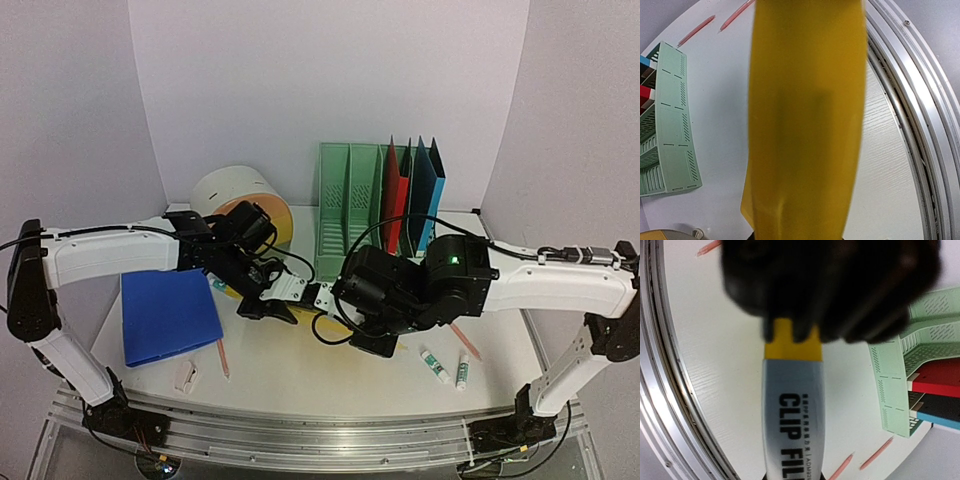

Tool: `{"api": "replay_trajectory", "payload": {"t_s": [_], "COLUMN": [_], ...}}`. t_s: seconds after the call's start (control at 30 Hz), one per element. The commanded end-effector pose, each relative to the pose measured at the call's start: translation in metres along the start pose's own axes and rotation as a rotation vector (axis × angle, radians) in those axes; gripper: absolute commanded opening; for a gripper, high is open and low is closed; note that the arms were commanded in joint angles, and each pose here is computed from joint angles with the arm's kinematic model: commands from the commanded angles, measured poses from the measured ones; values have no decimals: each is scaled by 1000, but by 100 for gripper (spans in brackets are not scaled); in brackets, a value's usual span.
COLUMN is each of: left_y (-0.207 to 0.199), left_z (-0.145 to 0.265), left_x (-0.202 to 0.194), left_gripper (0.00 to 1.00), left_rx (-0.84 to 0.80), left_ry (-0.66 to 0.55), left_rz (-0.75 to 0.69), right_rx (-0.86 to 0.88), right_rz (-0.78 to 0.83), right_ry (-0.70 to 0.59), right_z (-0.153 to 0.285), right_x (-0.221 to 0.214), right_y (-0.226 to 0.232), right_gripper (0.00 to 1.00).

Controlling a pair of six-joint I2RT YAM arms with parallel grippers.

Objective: Organize the desk

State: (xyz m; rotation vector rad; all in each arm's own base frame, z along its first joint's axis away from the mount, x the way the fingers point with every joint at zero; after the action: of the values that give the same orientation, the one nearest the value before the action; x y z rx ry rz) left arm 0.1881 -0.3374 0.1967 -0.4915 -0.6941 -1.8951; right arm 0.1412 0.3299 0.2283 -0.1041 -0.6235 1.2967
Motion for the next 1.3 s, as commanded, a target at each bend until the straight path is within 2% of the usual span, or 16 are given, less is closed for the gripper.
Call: {"api": "replay_trajectory", "payload": {"t_s": [0.0, 0.2, 0.23, 0.27, 0.3, 0.37, 0.4, 0.63, 0.73, 0.83, 0.9, 0.97, 1.03, 1.17, 1.27], "left_y": [2, -2, 1, 6, 15, 33, 41, 70, 77, 87, 92, 96, 97, 100, 110], "left_z": [41, 48, 49, 52, 62, 85, 99, 231, 283, 315, 324, 322, 319, 319, 328], "left_x": [51, 52, 54, 56, 61, 69, 73, 128, 140, 133, 121, 107, 94, 85, 80], "left_gripper": [0, 6, 14, 39, 57, 87, 97, 100, 100, 100, 100, 100, 100, 100, 100], "left_rx": [30, 37, 48, 76, 119, 201, 238, 561, 693, 764, 738, 686, 636, 488, 382], "left_ry": [-250, -267, -267, -271, -293, -346, -379, -638, -733, -782, -802, -818, -839, -927, -997], "left_rz": [-41, -36, -29, 0, 11, 52, 77, 79, 147, 260, 376, 507, 595, 710, 753], "right_rx": [-25, -43, -45, -51, -58, -74, -83, -120, -198, -320, -358, -365, -344, -207, -63], "right_rz": [65, -46, -66, -94, -125, -192, -228, -385, -505, -669, -747, -764, -759, -684, -610], "right_ry": [118, -74, -108, -144, -185, -253, -288, -558, -721, -888, -990, -1066, -1200, -1410, -1450], "right_z": [-1, 35, 40, 47, 56, 73, 81, 153, 189, 214, 224, 230, 246, 265, 255], "right_x": [-20, 7, 11, 15, 17, 17, 15, 1, -2, 1, 14, 32, 51, 75, 93], "right_y": [-7, -35, -38, -44, -50, -64, -72, -107, -129, -155, -167, -173, -180, -190, -185], "right_gripper": [0, 0, 0, 0, 0, 0, 0, 0, 0, 0, 0, 0, 0, 0, 0]}}
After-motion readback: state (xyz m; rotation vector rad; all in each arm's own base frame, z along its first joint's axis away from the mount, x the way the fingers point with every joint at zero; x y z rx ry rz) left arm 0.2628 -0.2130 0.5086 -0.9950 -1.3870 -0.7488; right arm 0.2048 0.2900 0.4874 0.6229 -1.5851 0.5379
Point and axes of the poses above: each gripper's point midway between its finger pads, its own z axis back along the fingers, its own y axis along the line the jaws close on, x = y × z, the point moved 4 cm from there along z, back along the fingers, and after that the axes turned 2 degrees about z, right-handed, at the moved point
